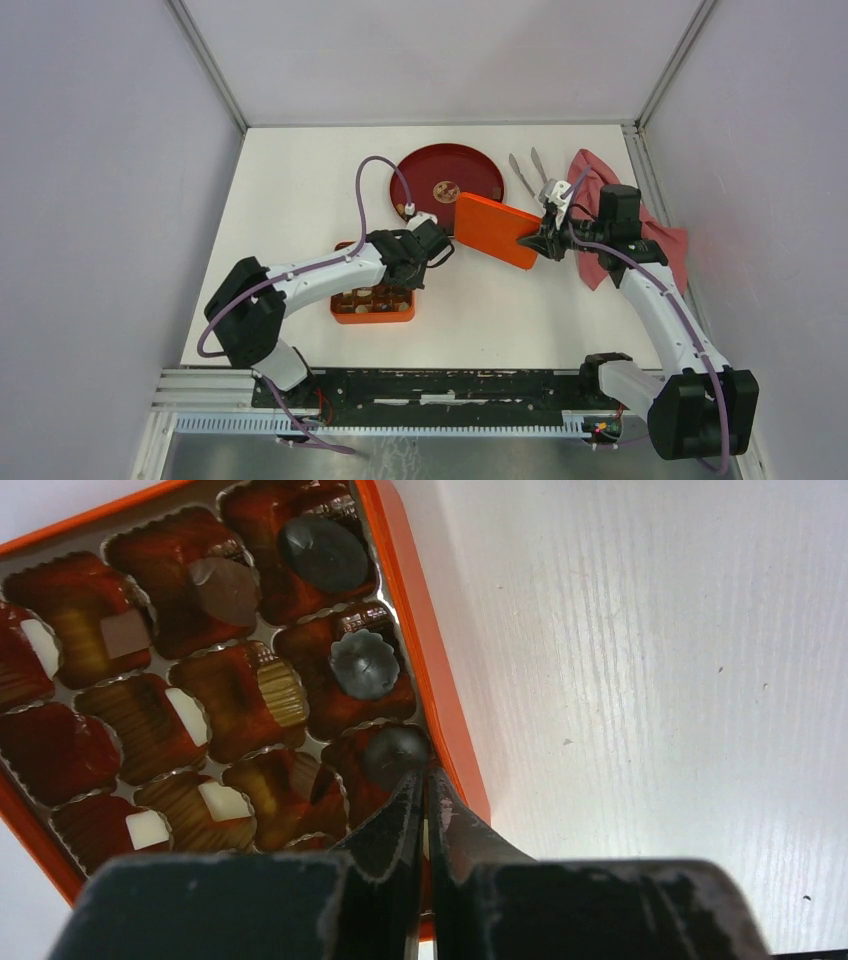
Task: Pack the chocolate
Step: Move the packing box to the center of the board.
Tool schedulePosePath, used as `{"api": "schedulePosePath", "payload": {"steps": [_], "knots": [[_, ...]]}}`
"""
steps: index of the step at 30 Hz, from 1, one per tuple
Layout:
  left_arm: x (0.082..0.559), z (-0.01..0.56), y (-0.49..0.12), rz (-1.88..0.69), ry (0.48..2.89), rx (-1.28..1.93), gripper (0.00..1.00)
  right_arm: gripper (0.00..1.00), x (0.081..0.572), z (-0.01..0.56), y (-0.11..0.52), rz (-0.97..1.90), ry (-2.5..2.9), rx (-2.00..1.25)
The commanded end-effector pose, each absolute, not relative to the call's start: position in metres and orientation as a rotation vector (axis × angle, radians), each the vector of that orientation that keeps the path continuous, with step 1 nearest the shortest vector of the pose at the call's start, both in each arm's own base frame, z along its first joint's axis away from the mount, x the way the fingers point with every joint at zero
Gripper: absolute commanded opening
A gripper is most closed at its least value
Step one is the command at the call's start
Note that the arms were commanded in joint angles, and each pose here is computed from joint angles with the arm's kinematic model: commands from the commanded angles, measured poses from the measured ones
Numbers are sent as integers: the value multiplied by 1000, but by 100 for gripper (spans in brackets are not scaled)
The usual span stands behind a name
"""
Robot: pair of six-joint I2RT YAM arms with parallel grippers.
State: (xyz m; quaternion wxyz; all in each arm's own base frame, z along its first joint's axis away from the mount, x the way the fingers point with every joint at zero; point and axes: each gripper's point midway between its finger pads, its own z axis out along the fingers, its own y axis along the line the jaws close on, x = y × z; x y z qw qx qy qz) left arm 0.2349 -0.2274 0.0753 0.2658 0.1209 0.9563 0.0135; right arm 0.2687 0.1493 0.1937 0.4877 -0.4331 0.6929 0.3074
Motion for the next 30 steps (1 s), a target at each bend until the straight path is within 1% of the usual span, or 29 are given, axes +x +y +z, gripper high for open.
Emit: {"api": "schedulePosePath", "payload": {"steps": [1,9,17,26,30], "knots": [[242,86,-250,-85,2571,302,9,0,274,202,150,743,1643,-1049],[229,81,-260,-158,2638,323,9,0,274,203,149,754,1644,-1040],[211,87,-311,-471,2639,399,9,0,278,200,144,760,1673,-1008],[203,87,-360,-627,2598,460,9,0,289,201,123,728,1712,-903],[206,102,-373,-673,2543,475,10,0,295,203,112,704,1721,-848]]}}
